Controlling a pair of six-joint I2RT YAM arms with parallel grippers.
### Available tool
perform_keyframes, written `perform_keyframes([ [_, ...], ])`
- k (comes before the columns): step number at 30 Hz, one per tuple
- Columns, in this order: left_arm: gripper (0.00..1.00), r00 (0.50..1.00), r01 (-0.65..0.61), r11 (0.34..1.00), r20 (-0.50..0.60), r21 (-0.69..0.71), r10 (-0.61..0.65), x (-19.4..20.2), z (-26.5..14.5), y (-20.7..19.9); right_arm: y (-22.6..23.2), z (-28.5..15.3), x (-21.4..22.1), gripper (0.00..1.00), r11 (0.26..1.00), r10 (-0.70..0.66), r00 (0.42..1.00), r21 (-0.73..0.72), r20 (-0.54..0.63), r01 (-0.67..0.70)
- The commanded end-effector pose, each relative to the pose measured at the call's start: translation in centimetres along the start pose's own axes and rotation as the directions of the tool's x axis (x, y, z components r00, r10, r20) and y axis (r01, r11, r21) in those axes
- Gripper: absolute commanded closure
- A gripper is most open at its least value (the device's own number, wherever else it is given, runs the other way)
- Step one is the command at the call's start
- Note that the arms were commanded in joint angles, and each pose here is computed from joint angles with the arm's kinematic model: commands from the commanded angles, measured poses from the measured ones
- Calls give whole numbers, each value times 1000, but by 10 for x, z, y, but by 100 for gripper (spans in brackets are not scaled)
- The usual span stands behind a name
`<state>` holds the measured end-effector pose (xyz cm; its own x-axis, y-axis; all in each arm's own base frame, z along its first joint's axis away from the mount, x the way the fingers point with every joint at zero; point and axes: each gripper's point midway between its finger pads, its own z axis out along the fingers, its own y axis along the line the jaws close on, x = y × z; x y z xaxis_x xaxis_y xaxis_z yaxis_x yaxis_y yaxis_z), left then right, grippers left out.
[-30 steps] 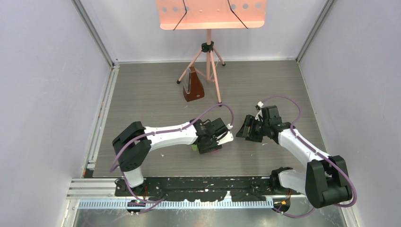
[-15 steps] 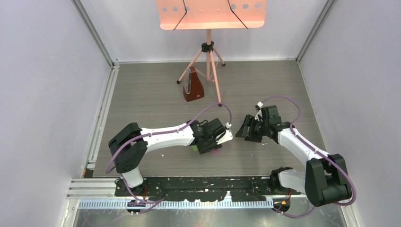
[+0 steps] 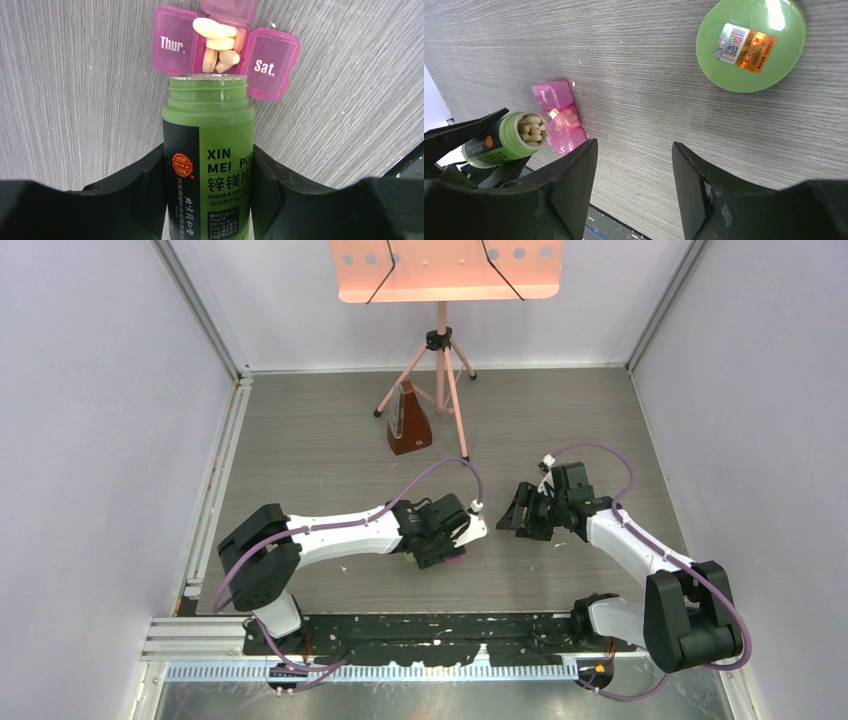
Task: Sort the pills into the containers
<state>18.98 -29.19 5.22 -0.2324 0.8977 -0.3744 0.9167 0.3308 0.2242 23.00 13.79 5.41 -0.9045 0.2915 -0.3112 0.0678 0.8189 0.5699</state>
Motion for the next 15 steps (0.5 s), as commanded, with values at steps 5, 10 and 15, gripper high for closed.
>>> perform_keyframes([
  [5,100,984,54,998,175,-40,-47,-23,-18,8,16,-4,-17,37,998,-17,999,-53,45,19],
  [10,100,966,77,996,252,-56,-60,-26,-25,11,18,-6,-18,37,998,-16,999,-61,50,20],
  [15,100,938,96,992,342,-77,-64,-30,-35,15,20,-10,-21,37,998,-17,998,-55,65,21],
])
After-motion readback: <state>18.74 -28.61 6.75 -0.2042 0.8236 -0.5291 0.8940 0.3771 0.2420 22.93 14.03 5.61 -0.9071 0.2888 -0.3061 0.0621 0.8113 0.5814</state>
